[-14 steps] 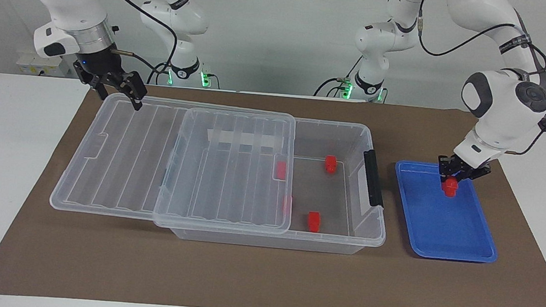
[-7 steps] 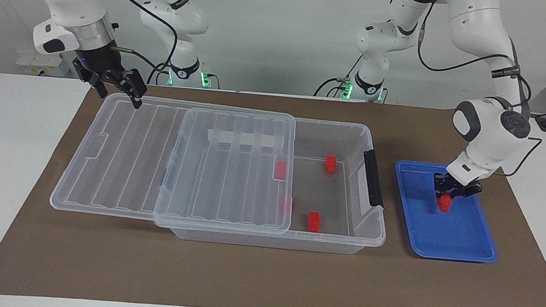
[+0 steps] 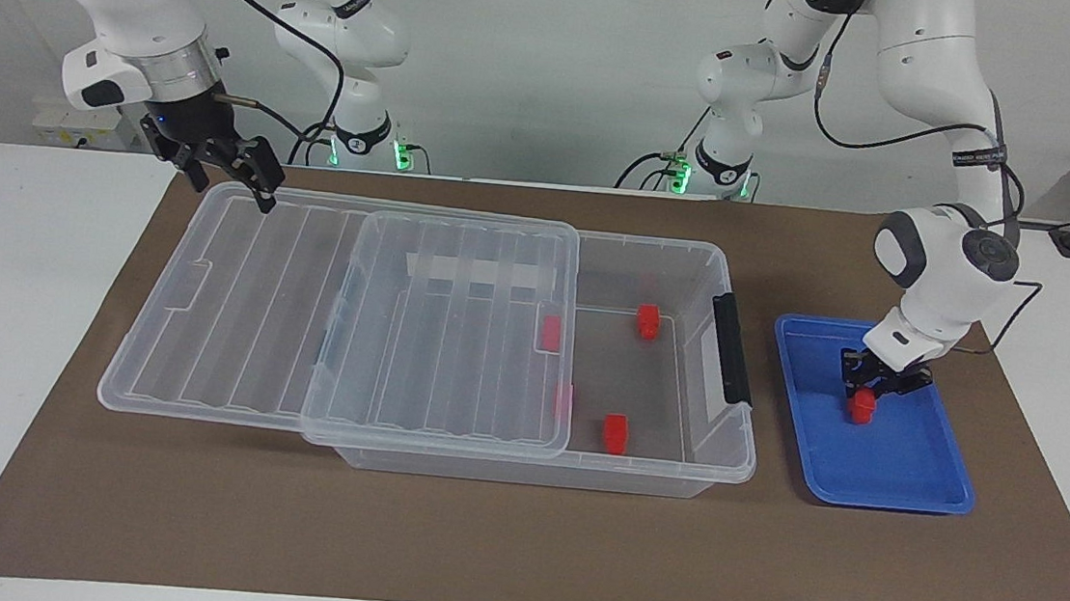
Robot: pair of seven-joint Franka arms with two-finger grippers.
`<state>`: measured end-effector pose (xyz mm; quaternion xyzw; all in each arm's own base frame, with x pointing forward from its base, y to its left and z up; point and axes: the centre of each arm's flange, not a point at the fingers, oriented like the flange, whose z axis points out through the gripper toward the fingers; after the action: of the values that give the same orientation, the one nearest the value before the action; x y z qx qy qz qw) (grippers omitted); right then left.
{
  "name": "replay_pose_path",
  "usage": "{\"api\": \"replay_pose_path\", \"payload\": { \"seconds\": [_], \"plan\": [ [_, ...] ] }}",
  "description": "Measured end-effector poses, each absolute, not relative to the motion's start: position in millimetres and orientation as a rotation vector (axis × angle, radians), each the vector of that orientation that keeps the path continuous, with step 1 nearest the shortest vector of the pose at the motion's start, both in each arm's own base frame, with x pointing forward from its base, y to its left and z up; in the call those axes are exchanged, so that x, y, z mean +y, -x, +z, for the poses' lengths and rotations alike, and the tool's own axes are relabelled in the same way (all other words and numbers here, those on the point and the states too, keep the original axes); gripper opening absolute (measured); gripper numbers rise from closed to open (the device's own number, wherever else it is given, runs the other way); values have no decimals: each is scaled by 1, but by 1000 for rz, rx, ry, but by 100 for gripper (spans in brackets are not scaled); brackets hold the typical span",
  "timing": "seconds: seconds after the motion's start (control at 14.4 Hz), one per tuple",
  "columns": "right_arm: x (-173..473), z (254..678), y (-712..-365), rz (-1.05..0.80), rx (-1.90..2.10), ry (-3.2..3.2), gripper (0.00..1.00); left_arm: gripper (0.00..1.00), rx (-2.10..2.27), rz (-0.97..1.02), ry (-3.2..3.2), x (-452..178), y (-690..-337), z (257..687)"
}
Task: Place red block in blue tray from box
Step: 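Carry the red block with the left gripper over the blue tray, then release the red block into the tray and withdraw the left gripper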
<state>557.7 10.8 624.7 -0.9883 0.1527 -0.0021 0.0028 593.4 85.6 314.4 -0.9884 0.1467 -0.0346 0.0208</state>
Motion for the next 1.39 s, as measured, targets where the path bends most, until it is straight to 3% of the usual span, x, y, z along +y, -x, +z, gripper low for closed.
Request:
{"api": "replay_pose_path", "payload": {
  "seconds": [0.21,0.28,0.35,0.42,0.56,0.69,0.76,0.97,1.18,1.39],
  "plan": [
    [11,624,-558,-1,479,3100,100,33,453,-106,3065,86,-593,313],
    [11,623,-557,1,479,3100,100,39,452,-106,3065,87,-592,313],
    [10,622,-558,3,481,3100,100,51,452,-105,3065,87,-592,313],
    [9,621,-558,3,485,3099,93,61,452,-100,3066,87,-593,315],
    [4,618,-559,1,498,3097,68,82,452,-55,3071,86,-596,335],
    [-12,606,-563,-22,537,3088,45,85,430,1,3084,83,-602,385],
    [-23,597,-565,-35,556,3084,36,97,398,21,3093,81,-603,419],
    [-56,569,-569,-88,621,3068,4,100,332,34,3094,63,-591,515],
    [-111,537,-562,-110,601,3077,1,100,324,7,3079,52,-564,576],
    [-150,518,-554,-136,594,3084,1,100,325,-6,3072,47,-548,597]
  ]
}}
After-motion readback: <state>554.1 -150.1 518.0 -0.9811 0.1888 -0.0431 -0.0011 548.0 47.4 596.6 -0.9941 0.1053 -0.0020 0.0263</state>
